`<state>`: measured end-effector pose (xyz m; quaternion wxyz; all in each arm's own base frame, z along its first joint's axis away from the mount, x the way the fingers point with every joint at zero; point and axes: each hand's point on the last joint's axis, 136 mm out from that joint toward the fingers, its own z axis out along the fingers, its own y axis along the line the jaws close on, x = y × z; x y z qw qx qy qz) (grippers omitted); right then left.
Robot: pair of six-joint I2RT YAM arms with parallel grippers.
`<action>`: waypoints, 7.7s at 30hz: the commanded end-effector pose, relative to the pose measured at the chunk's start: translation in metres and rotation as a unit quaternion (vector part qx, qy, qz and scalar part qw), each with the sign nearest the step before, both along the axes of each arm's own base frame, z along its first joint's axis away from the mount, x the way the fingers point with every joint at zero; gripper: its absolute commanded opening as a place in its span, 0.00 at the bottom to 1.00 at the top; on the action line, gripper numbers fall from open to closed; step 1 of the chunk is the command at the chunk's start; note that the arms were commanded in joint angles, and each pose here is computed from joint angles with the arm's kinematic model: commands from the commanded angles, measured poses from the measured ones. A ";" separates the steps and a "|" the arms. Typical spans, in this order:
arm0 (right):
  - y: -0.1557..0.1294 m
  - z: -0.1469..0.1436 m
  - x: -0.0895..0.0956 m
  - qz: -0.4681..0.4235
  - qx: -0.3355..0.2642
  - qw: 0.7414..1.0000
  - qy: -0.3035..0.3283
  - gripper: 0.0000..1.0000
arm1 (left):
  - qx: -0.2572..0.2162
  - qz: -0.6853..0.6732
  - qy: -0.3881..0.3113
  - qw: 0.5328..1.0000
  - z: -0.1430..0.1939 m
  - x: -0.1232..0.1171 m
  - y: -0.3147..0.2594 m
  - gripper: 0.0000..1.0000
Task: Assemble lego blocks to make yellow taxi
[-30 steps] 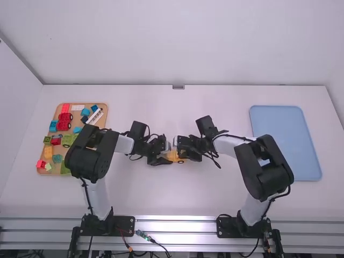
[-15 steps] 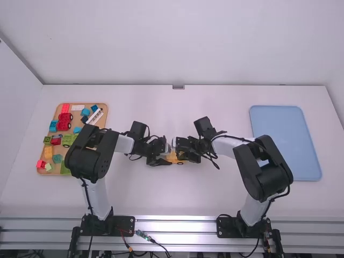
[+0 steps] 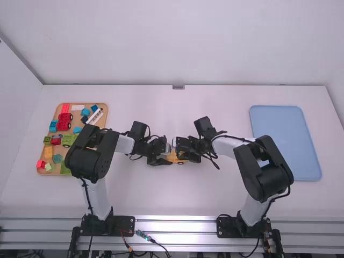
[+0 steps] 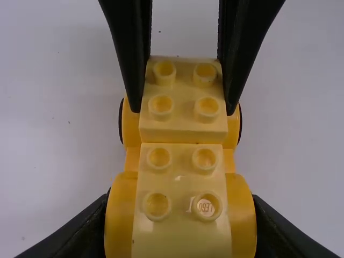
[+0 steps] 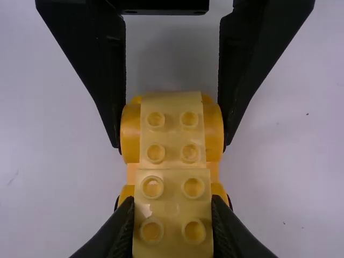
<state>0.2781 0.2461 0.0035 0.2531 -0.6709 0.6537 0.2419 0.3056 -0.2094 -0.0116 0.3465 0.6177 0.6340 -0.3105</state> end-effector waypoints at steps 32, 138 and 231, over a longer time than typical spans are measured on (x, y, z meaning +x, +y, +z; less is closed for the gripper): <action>-0.010 0.027 0.020 -0.027 0.030 0.998 -0.038 0.99 | 0.003 0.002 0.008 1.000 -0.003 -0.001 -0.002 0.48; -0.051 0.091 0.034 -0.037 0.126 0.989 -0.074 0.99 | 0.012 0.036 0.009 0.999 -0.004 0.012 -0.001 0.62; -0.082 0.117 0.118 -0.237 0.051 0.963 -0.116 0.99 | 0.191 0.782 0.298 0.513 0.036 -0.027 0.540 0.97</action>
